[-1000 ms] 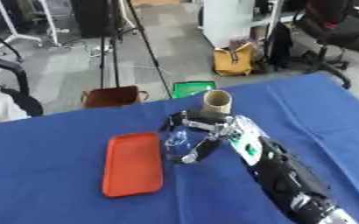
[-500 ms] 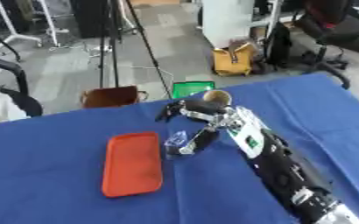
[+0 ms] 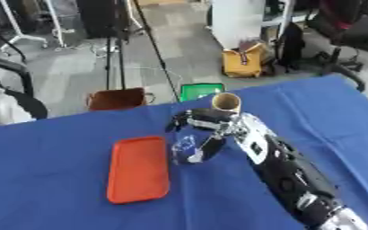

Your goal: Pick up objects on the table and place them in the box.

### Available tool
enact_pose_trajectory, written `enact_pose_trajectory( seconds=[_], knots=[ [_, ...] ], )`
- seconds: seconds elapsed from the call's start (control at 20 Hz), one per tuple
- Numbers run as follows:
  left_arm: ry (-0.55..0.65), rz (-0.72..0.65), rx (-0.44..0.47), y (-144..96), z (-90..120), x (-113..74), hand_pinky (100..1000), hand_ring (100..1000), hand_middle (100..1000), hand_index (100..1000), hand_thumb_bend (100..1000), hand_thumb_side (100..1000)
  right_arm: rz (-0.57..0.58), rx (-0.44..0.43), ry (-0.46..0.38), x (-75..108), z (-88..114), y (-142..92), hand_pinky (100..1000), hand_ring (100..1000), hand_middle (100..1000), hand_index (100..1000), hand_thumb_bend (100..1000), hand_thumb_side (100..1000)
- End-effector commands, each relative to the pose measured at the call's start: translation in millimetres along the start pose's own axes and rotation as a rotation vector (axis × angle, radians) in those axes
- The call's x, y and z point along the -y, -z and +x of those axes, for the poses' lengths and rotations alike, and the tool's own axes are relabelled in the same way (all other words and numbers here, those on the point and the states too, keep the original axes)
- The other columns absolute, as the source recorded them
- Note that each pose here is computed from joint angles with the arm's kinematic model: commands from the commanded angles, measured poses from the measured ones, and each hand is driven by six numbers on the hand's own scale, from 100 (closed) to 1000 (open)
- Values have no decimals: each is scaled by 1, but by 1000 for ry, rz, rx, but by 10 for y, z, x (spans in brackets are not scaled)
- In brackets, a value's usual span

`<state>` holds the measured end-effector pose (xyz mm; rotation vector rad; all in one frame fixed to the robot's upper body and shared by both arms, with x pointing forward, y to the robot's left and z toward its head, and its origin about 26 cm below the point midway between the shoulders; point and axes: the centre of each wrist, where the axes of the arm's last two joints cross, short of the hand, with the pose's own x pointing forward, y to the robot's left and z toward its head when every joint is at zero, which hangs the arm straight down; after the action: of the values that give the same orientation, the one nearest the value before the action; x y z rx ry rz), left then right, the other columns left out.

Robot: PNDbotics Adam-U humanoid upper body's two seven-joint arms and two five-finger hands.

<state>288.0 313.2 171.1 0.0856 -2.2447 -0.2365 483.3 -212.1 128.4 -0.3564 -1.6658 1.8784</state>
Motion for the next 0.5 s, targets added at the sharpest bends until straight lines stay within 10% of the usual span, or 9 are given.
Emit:
enact_pose_trajectory(
  seconds=[0.05,0.5],
  knots=[
    [3,-13,40,54,85,7,559,856,797,888,666,406,20,-28,-78,188,-85,-96,808,790,800,871,490,230],
    [-4,-13,50,64,95,28,557,857,798,888,660,411,56,-93,-112,110,-189,-165,810,791,800,869,482,225]
  ],
)
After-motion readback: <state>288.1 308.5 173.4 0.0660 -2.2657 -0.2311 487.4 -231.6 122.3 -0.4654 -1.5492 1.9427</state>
